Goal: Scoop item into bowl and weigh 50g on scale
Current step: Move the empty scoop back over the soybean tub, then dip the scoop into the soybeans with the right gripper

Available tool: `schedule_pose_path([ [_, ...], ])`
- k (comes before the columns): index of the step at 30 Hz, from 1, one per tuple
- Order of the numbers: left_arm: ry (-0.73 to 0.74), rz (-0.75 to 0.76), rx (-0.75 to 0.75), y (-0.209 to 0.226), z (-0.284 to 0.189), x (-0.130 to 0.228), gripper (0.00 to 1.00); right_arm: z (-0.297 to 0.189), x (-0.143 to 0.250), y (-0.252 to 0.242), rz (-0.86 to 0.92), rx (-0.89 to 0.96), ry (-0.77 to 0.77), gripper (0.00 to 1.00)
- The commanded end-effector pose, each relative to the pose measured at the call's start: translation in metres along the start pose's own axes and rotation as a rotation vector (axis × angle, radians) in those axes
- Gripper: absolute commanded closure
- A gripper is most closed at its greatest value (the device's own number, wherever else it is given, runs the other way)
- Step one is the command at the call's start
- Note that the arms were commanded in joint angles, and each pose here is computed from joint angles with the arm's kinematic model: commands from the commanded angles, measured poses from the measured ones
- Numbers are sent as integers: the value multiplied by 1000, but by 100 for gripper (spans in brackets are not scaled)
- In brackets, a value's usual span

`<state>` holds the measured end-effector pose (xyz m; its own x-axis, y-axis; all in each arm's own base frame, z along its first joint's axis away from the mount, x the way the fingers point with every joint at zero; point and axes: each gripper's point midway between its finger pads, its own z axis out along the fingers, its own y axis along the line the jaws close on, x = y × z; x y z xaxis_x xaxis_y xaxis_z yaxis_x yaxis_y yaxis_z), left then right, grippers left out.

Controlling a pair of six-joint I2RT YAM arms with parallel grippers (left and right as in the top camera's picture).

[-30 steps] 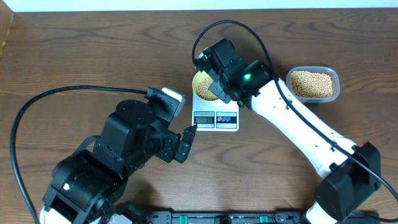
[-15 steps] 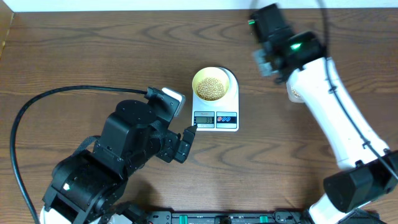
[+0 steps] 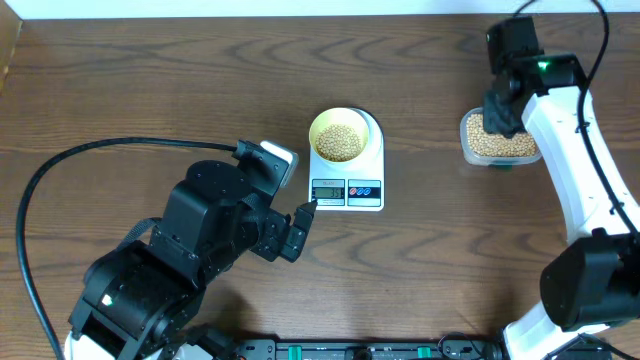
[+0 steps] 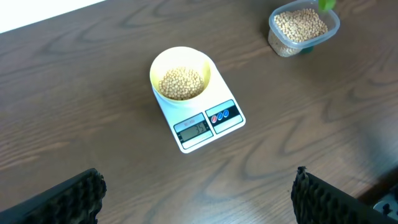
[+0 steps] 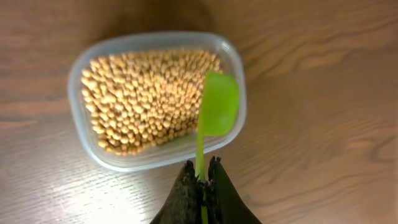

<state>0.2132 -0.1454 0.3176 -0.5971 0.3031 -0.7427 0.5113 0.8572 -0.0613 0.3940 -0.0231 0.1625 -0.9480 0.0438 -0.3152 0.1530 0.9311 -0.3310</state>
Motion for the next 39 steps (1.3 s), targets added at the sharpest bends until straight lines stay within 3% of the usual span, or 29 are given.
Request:
schedule_pose_path([
  [1,-14,-3,-4,1,-3,-4,2,14,14,8,22,-37,38,99],
  [15,-14,-3,-4,1,-3,-4,2,63,37,18,51,-62,55,99],
  [28,-14,-3,-4,1,-3,-4,2,66,41,26,245,-541,145,99],
  [39,-14,-3,-4,1,-3,-4,2,46,31,3,357,-904,83,99],
])
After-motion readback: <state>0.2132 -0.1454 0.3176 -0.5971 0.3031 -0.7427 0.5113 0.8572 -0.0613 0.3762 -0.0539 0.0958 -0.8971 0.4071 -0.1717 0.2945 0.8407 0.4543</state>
